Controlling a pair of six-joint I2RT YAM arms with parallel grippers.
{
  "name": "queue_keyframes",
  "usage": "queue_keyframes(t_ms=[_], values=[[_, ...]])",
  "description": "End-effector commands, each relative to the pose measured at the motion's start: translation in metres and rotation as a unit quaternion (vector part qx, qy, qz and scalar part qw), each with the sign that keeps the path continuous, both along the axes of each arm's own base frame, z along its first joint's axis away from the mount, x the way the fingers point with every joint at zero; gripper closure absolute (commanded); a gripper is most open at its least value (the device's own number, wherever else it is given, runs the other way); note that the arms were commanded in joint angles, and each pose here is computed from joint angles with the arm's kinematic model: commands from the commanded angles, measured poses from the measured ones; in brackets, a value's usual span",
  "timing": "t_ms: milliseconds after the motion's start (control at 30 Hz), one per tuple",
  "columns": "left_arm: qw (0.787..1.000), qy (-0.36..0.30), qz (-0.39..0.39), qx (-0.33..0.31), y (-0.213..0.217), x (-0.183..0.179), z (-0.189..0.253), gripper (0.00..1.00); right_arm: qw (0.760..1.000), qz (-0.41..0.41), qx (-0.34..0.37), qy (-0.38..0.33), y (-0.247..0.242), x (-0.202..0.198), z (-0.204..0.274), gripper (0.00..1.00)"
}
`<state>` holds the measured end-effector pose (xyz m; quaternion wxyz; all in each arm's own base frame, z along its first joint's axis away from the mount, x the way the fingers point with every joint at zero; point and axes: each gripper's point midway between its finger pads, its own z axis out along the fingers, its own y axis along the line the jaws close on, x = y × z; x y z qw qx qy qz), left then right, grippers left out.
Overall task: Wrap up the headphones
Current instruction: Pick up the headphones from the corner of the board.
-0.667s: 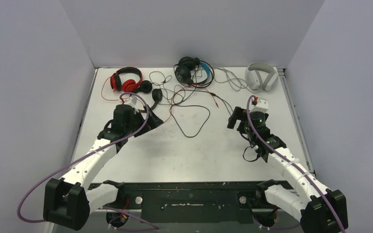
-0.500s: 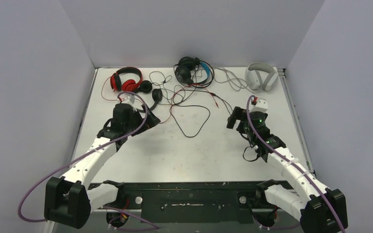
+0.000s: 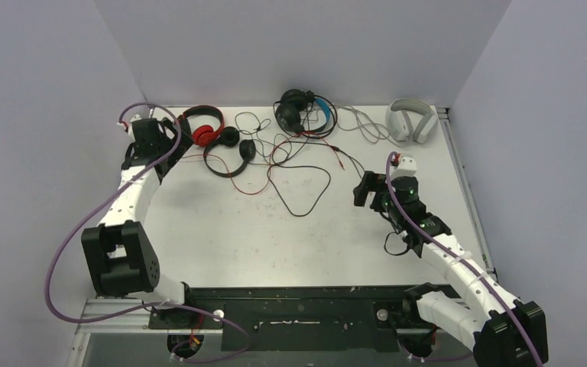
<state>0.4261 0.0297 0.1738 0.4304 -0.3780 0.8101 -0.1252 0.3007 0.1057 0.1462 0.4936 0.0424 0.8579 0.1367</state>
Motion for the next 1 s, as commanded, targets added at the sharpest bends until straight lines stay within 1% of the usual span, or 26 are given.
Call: queue_keyframes(t_ms=[0,33,67,167,233,267,300,400,533,600,700,833,967], values=[[0.998,-0.044,0.004,0.041,0.015,0.045,0.032,0.11,0.999,0.012,0.01,-0.039,0.003,0.004,0.023,0.0],[0.997,-0.049,-0.017,0.05,0.014,0.058,0.028,0.16,0.999,0.019,0.012,-0.042,0.006,0.003,0.025,0.0],[0.996,-0.057,-0.037,0.06,0.012,0.069,0.029,0.16,0.999,0.027,0.015,-0.044,0.008,0.002,0.027,0.0],[0.982,-0.075,-0.132,0.108,0.0,0.097,0.027,0.16,0.998,0.039,0.018,-0.054,0.011,0.001,0.033,0.0],[0.977,-0.055,-0.152,0.139,0.004,0.11,0.017,0.15,0.997,0.045,0.02,-0.057,0.013,0.0,0.035,0.0],[0.974,-0.051,-0.153,0.159,0.009,0.12,0.022,0.15,0.997,0.048,0.022,-0.059,0.014,-0.001,0.037,0.0],[0.973,-0.026,-0.152,0.171,0.013,0.123,0.014,0.15,0.997,0.051,0.024,-0.06,0.015,-0.001,0.037,0.0],[0.964,0.017,-0.156,0.216,0.024,0.136,0.004,0.18,0.996,0.056,0.026,-0.058,0.017,-0.002,0.037,0.0],[0.949,0.05,-0.13,0.283,0.046,0.145,0.006,0.17,0.996,0.058,0.024,-0.058,0.017,-0.003,0.037,0.0],[0.945,0.06,-0.122,0.297,0.056,0.149,0.003,0.17,0.996,0.058,0.025,-0.056,0.017,-0.003,0.036,0.0],[0.94,0.091,-0.113,0.308,0.065,0.158,-0.011,0.16,0.996,0.059,0.026,-0.056,0.018,-0.003,0.036,0.0],[0.939,0.126,-0.117,0.298,0.068,0.17,-0.04,0.16,0.996,0.059,0.024,-0.055,0.018,-0.001,0.037,0.0],[0.938,0.143,-0.128,0.289,0.066,0.179,-0.068,0.17,0.997,0.057,0.022,-0.057,0.017,0.0,0.041,0.0]])
